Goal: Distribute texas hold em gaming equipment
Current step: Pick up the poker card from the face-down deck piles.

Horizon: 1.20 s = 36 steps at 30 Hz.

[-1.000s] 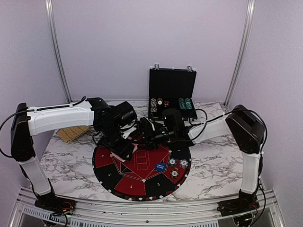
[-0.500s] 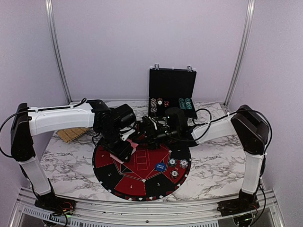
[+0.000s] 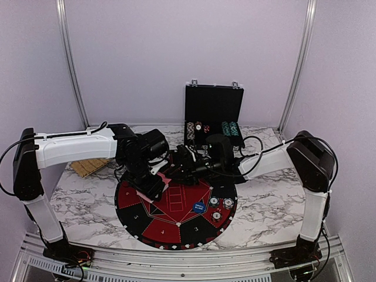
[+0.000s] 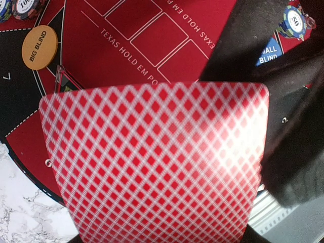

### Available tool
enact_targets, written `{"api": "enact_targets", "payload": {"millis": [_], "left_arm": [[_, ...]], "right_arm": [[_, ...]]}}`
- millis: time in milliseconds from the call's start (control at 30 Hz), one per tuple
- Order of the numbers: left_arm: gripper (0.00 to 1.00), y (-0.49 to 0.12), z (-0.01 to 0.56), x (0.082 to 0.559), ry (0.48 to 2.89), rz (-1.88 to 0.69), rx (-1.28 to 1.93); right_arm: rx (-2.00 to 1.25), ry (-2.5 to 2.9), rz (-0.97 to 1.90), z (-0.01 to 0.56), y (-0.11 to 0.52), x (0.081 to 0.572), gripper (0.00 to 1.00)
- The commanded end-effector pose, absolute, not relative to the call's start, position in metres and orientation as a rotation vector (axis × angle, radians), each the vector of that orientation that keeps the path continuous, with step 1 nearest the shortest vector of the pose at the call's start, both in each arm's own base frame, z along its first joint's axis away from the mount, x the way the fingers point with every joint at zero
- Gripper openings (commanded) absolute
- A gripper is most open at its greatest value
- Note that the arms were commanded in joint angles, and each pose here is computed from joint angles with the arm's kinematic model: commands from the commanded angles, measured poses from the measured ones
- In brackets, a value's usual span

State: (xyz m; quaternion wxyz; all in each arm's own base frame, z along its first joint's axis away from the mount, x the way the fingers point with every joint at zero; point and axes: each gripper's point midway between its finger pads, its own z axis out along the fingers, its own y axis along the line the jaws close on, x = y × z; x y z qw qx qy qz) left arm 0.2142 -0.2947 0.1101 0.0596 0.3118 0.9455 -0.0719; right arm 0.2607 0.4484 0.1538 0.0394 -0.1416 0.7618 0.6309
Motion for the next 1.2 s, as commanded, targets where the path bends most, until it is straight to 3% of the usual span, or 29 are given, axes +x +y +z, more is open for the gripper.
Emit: {"api": "enact_targets", "payload": {"millis": [0, 367, 767, 1167], "left_arm": [[0.43, -0.296, 0.126, 0.217, 2.812, -0.249, 0.933], [0.42, -0.298, 0.13, 0.218, 2.803, -0.257, 0.932], [0.42, -0.296, 0.13, 0.217, 2.802, -0.257, 0.934], [0.42, -0.294, 0.131, 0.216, 2.8, -0.25, 0.928]], "right_arm": [[-0.451, 2.293, 1.971, 0.161, 0.449, 0.261, 0.27], [-0.437, 2.322, 1.974, 0.152, 0.45, 0.26, 0.21], [-0.412, 2.317, 2.001, 0.154, 0.449, 0.263, 0.0], [-0.355, 2.276, 2.025, 0.168, 0.438, 0.274, 0.0]]}}
